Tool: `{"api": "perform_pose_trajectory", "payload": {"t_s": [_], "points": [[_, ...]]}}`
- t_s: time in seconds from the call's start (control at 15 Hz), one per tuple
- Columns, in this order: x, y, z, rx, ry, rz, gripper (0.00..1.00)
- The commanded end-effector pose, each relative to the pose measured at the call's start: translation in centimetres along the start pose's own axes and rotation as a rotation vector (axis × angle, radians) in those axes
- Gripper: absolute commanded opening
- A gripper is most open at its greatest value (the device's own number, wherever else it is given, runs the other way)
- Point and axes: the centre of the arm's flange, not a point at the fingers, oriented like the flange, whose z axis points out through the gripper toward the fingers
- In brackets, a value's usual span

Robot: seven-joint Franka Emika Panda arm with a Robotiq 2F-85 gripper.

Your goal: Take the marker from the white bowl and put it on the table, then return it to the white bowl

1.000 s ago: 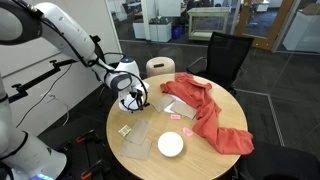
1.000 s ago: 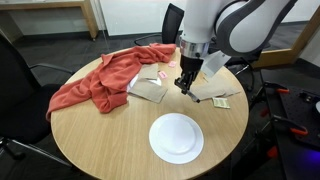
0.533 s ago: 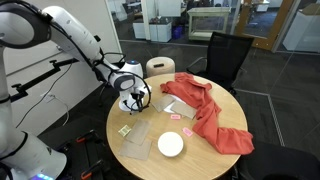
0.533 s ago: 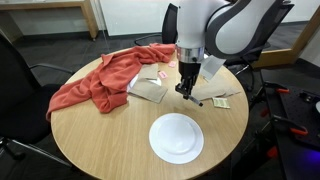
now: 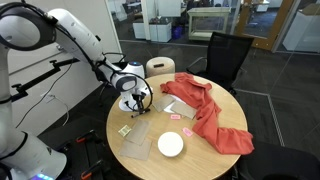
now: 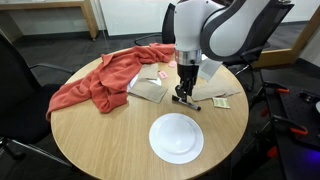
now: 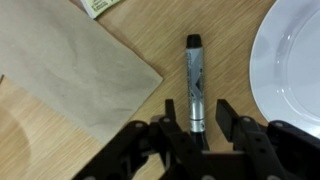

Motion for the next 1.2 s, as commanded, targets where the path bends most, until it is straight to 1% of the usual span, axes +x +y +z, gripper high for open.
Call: {"api": "perform_pose_trajectory", "payload": {"t_s": [0.0, 0.13, 0.2, 0.27, 0.53, 0.8, 1.13], "points": [[-0.2, -0.2, -0.7, -0.011, 0.002, -0.016, 0.8], [-0.3, -0.3, -0.9, -0.011, 0.006, -0.02, 0.95], [-0.4, -0.3, -1.1, -0.01, 0.008, -0.022, 0.99], [-0.3, -0.4, -1.1, -0.009, 0.009, -0.023, 1.0], [0.3, -0.5, -1.4, -0.006, 0.019, -0.035, 1.0], [1.3, -0.4, -1.4, -0.013, 0.062, -0.069, 1.0], [1.9, 0.1, -0.9, -0.02, 0.055, -0.104, 1.0]]}}
